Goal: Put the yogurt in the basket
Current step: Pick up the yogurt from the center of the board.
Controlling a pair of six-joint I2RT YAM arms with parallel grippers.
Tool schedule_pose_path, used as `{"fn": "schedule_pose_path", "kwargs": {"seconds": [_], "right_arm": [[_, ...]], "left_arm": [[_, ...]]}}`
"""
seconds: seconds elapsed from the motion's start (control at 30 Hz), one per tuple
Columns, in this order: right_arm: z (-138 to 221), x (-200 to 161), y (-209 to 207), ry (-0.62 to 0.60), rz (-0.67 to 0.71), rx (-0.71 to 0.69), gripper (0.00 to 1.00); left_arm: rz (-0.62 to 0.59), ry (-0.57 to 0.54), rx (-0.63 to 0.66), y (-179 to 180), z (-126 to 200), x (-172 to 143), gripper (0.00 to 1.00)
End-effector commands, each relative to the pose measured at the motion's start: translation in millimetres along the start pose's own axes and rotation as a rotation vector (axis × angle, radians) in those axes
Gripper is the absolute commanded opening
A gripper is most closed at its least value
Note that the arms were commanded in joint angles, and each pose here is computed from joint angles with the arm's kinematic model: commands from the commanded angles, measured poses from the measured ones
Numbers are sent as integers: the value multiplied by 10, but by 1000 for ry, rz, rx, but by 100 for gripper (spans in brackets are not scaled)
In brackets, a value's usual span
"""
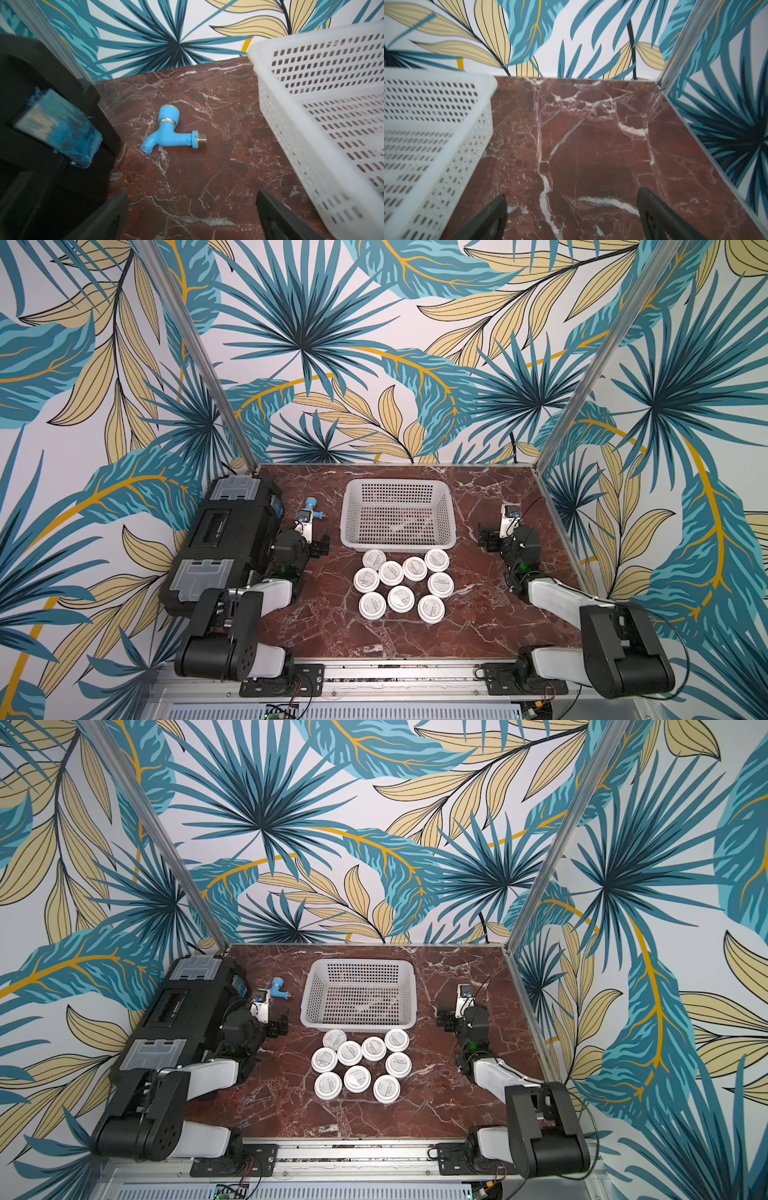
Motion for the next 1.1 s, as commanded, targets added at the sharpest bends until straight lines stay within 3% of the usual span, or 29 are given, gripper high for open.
{"fn": "schedule_pose_path", "kwargs": {"seconds": [0.0,0.13,0.27,0.37,0.5,0.63,0.73,0.87,1.07], "right_arm": [[135,150,9,45,-89,-26,100],[297,319,0,110,-241,-94,100],[446,445,81,209,-342,-32,99],[511,452,120,269,-454,-2,100],[600,423,178,316,-441,90,100],[654,472,216,399,-421,108,100],[691,539,255,448,-404,134,100],[799,533,202,398,-504,83,99],[796,570,248,467,-430,119,100]], "left_arm": [[87,8,66,104,159,403,100],[220,22,31,145,471,654,100],[263,14,-89,137,822,864,100],[370,-3,-117,131,1020,859,100],[455,-76,-297,7,1171,839,100],[443,4,-426,-73,1253,878,97],[430,92,-440,-100,1347,801,94],[408,131,-463,-134,1508,710,94],[360,174,-493,-276,1615,777,89]]}}
Point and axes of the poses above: each gripper's point midway between its finger pads, its own z axis back along the fingers, its own y axis along the line the jaws close on, x = y × z, the point moved 10 cm from there along z, back along the fingers, and after that the axes turned 11 degrees about -z, right-handed, at the moved point
